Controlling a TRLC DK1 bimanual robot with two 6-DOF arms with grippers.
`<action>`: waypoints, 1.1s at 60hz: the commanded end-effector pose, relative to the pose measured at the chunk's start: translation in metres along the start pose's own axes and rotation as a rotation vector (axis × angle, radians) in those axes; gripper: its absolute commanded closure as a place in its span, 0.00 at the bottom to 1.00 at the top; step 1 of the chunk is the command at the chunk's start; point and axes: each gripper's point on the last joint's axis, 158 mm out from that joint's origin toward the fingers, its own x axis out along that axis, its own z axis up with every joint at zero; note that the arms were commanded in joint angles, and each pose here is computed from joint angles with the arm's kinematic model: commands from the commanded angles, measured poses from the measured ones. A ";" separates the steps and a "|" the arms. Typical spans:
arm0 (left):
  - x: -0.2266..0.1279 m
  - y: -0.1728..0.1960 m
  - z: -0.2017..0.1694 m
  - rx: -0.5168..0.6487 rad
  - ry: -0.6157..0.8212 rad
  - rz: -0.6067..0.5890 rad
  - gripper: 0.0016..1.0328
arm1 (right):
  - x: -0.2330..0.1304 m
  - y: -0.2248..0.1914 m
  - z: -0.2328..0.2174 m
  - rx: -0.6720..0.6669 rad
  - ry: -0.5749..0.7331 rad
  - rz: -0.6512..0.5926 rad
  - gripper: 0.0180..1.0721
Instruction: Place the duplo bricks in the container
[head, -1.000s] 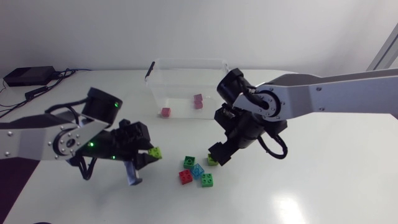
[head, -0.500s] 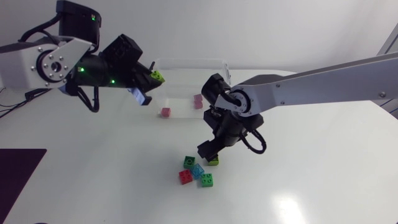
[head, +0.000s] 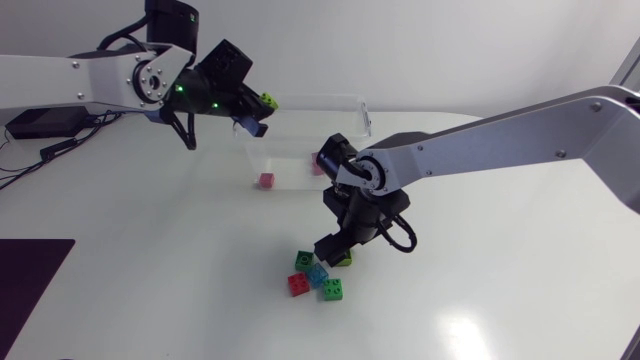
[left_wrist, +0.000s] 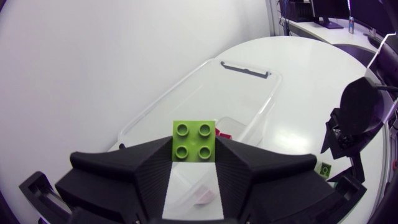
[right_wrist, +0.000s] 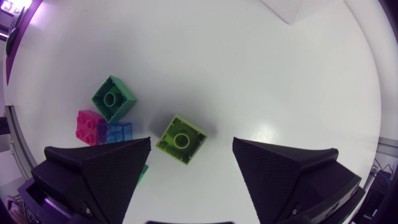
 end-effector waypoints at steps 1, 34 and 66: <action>0.013 0.018 -0.001 -0.028 -0.004 0.031 0.68 | 0.006 0.003 -0.003 0.018 0.025 -0.004 0.10; 0.058 0.047 -0.037 -0.058 0.042 0.074 0.64 | 0.019 0.005 -0.006 0.025 0.050 -0.014 0.18; 0.062 0.057 -0.023 -0.048 0.025 0.099 0.10 | 0.022 0.008 0.009 0.029 0.027 -0.015 0.34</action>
